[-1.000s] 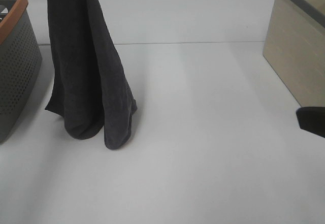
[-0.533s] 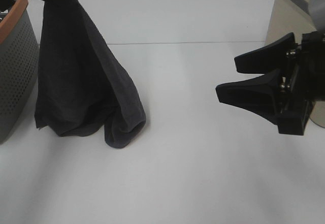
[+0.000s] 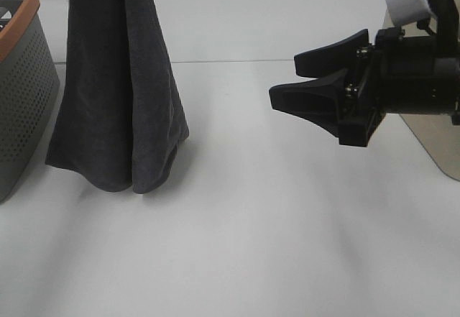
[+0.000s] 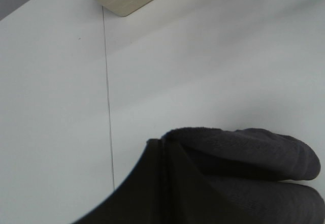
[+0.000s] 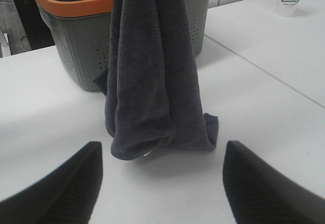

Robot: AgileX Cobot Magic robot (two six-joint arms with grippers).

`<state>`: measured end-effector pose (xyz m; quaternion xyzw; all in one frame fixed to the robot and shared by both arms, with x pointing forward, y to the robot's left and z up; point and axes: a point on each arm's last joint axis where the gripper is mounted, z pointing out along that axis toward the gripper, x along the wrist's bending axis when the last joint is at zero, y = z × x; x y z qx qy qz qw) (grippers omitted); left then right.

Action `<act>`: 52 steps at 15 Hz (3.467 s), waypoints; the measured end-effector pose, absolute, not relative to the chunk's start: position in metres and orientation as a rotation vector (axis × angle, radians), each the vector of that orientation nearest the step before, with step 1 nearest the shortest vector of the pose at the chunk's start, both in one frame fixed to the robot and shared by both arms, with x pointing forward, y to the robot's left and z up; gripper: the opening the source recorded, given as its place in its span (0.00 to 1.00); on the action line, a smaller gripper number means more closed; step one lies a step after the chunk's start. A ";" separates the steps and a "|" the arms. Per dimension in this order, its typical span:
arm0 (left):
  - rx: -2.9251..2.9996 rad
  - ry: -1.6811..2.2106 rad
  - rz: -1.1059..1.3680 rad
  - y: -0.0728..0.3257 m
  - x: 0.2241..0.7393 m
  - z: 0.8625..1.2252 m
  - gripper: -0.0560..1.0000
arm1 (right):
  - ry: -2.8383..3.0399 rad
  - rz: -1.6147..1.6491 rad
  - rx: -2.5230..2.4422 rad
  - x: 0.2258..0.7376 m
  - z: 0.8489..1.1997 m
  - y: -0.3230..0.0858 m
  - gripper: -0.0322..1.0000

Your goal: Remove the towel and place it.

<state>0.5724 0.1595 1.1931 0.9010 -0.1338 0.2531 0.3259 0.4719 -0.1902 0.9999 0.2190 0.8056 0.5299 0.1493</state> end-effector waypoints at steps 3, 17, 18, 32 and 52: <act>2.302 -0.380 0.789 0.158 0.577 1.200 0.05 | 2.387 1.475 0.548 0.486 0.996 -0.156 0.68; 2.240 -0.424 0.830 0.155 0.576 1.206 0.05 | 2.498 1.467 0.340 0.542 0.974 -0.094 0.68; 2.239 -0.420 0.842 0.155 0.577 1.206 0.05 | 2.510 1.481 0.306 0.540 0.974 -0.093 0.68; 2.222 -0.417 0.831 0.154 0.576 1.207 0.05 | 2.471 1.507 0.296 0.555 0.970 -0.080 0.68; 2.218 -0.400 0.888 0.155 0.579 1.209 0.05 | 2.635 1.563 0.272 0.556 0.898 -0.071 0.58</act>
